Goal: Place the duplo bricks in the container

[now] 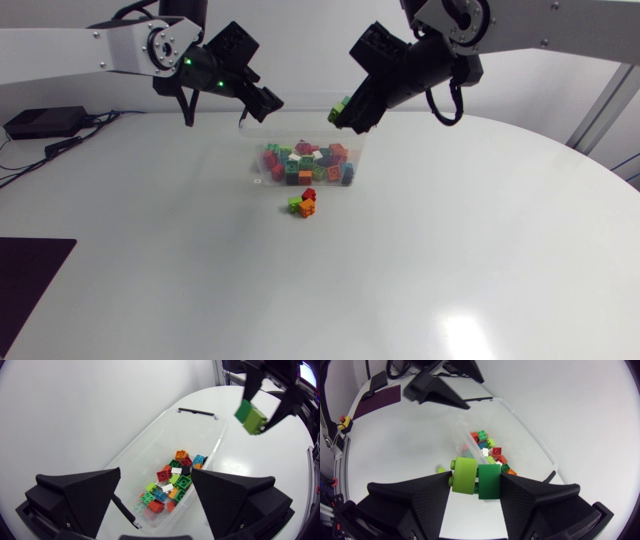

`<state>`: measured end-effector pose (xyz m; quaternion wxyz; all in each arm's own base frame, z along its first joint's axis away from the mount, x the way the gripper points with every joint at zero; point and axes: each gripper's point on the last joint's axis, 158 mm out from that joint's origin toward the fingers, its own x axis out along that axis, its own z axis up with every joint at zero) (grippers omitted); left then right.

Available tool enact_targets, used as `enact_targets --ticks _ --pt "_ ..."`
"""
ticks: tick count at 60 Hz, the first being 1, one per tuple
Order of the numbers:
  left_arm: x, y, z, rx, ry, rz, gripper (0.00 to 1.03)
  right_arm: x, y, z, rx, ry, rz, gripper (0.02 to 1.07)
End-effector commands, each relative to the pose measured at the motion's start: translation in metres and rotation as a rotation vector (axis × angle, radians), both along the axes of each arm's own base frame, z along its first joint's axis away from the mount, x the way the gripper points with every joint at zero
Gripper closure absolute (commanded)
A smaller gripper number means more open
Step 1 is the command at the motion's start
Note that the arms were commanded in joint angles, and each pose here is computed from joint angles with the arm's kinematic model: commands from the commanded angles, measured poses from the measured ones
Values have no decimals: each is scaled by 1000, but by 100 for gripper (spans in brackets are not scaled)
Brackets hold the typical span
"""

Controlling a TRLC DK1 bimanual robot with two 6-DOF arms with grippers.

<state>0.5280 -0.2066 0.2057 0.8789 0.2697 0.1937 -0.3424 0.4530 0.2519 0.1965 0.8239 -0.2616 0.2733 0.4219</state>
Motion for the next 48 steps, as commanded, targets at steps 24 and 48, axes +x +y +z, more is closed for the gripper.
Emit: enact_targets --ticks 24,48 --pt "-90 -5 -82 126 180 -41 5 70 3 -3 128 -21 -130 62" --pt "-114 -21 -154 161 302 -48 5 116 14 -10 202 -47 -182 62"
